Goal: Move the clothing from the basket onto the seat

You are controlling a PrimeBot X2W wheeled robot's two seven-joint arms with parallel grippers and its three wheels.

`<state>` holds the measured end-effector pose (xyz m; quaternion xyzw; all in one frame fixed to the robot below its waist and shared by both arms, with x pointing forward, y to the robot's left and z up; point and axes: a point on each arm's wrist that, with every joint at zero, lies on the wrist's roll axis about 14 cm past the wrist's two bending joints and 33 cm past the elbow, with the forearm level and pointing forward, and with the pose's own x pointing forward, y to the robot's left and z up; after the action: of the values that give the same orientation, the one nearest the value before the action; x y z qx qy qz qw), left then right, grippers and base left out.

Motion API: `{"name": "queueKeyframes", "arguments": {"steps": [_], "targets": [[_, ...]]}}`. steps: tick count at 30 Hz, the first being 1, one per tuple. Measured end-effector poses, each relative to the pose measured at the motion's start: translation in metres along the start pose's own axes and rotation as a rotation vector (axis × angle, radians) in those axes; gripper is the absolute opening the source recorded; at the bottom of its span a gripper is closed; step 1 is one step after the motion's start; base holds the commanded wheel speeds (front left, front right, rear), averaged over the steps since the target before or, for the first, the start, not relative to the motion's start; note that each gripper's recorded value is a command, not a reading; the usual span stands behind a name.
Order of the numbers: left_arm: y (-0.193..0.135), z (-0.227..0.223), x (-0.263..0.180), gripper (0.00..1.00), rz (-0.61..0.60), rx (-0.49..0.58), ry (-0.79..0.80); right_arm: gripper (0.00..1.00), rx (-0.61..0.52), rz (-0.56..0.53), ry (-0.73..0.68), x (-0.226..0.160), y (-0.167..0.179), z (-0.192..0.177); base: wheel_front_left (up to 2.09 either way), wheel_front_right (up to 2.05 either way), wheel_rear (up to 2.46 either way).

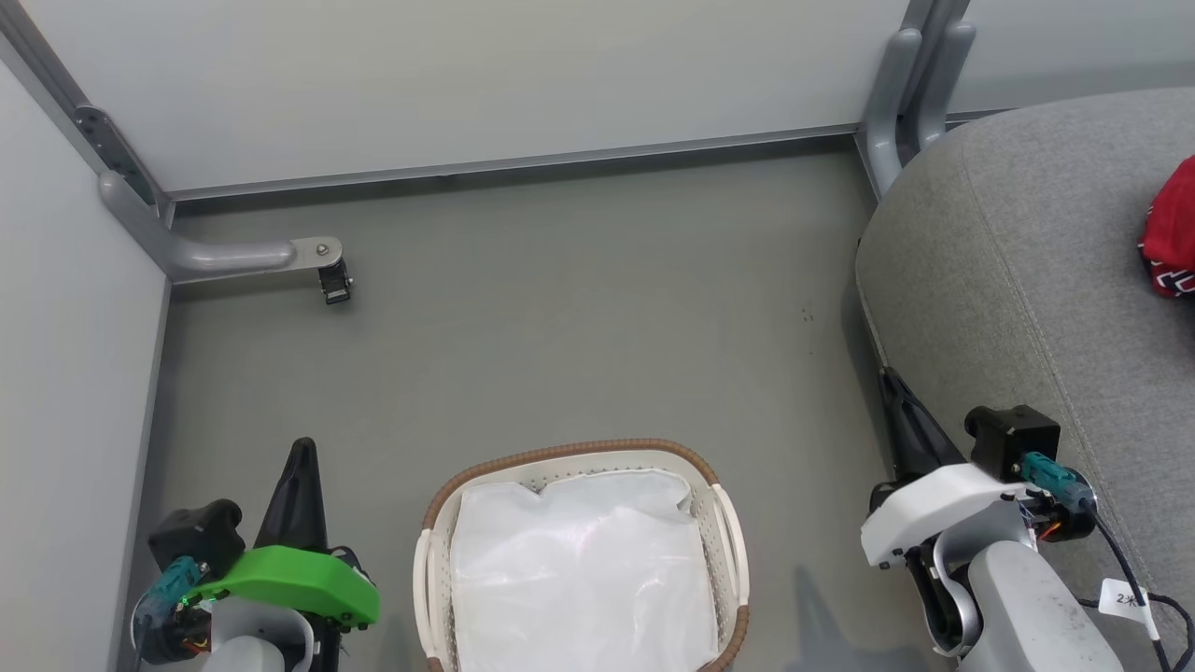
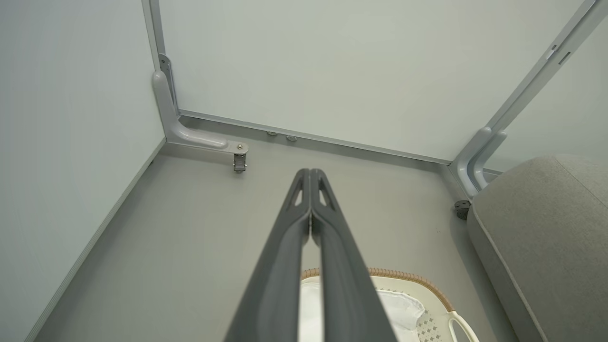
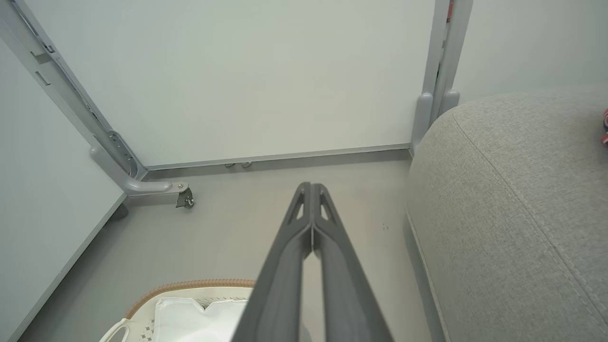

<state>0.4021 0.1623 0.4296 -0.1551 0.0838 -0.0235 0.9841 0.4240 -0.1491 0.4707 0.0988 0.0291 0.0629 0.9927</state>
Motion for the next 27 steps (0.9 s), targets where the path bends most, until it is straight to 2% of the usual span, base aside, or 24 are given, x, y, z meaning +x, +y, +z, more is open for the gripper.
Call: {"name": "queueKeyframes", "arguments": {"steps": [27], "targets": [[0.012, 0.02, -0.004, 0.0, 0.067, -0.418, -0.038, 0.0, 0.458, -0.112, -0.016, -0.011, -0.022, 0.008, 0.0, 0.0, 0.0]]}}
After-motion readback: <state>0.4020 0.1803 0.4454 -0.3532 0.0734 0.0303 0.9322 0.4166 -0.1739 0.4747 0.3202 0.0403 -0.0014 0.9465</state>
